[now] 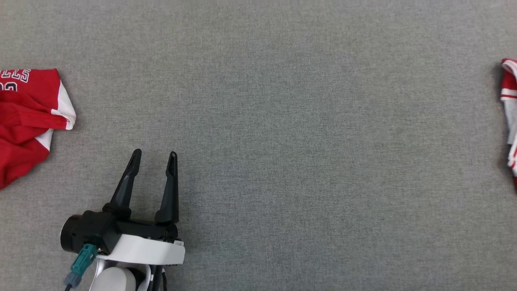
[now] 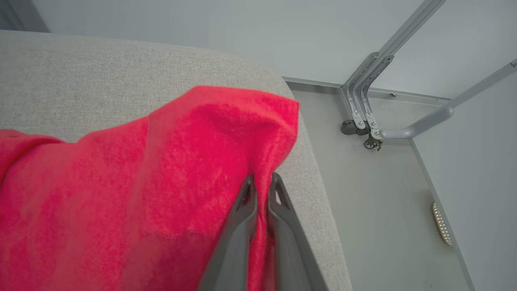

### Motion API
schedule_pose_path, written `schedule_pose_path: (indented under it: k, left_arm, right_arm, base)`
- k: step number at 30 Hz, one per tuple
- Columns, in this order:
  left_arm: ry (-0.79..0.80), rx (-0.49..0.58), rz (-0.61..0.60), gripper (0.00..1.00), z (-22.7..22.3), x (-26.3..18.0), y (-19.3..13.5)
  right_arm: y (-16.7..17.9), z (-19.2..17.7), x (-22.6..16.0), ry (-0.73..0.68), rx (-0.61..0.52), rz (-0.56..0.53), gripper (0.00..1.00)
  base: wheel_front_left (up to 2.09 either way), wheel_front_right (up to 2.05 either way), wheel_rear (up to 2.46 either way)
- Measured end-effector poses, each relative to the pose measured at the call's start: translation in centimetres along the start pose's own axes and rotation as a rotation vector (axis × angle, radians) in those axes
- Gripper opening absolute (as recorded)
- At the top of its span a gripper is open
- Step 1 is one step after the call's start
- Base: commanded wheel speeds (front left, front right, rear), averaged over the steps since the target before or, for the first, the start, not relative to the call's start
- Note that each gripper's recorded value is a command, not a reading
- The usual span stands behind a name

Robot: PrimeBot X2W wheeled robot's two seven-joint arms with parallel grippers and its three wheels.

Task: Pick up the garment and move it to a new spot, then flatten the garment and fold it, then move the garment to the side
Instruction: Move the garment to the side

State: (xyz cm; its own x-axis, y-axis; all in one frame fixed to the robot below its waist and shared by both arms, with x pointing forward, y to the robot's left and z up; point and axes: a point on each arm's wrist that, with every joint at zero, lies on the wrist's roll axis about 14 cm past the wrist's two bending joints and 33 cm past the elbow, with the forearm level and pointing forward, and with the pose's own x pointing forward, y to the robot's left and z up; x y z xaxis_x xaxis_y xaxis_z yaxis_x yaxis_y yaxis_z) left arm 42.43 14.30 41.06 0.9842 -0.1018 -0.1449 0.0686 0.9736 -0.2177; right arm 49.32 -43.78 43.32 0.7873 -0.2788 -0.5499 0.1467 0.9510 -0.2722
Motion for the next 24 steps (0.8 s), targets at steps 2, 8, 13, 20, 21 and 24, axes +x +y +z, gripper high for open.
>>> schedule_pose_path:
  k: [2,8,13,20,21,24]
  left_arm:
    - [0.001,0.006,0.002,1.00,-0.1,0.2,0.2]
    - [-0.017,0.014,0.008,1.00,0.6,-0.1,0.5]
    - [-0.025,0.003,0.010,1.00,1.1,-0.8,0.3]
    - [-0.065,-0.031,0.038,1.00,2.9,-3.3,0.4]
    - [-0.077,-0.031,0.041,1.00,3.3,-3.8,0.5]
    - [-0.103,-0.031,0.068,1.00,4.2,-5.6,1.0]
  right_arm:
    - [-1.4,0.3,0.4,0.015,-0.020,-0.040,0.00]
    - [-3.1,0.2,0.0,0.055,-0.046,-0.094,0.84]
    - [-3.2,3.6,-0.8,-0.103,-0.119,-0.111,1.00]
    - [3.1,9.2,-5.1,-0.473,-0.081,0.033,1.00]
    - [4.3,9.2,-6.2,-0.513,-0.072,0.062,1.00]
    - [7.7,8.6,-9.7,-0.607,-0.048,0.139,1.00]
  base:
    - [0.00,0.00,0.00]
    - [0.00,0.00,0.00]
    - [0.00,0.00,0.00]
    - [0.00,0.00,0.00]
    - [0.00,0.00,0.00]
    - [0.00,0.00,0.00]
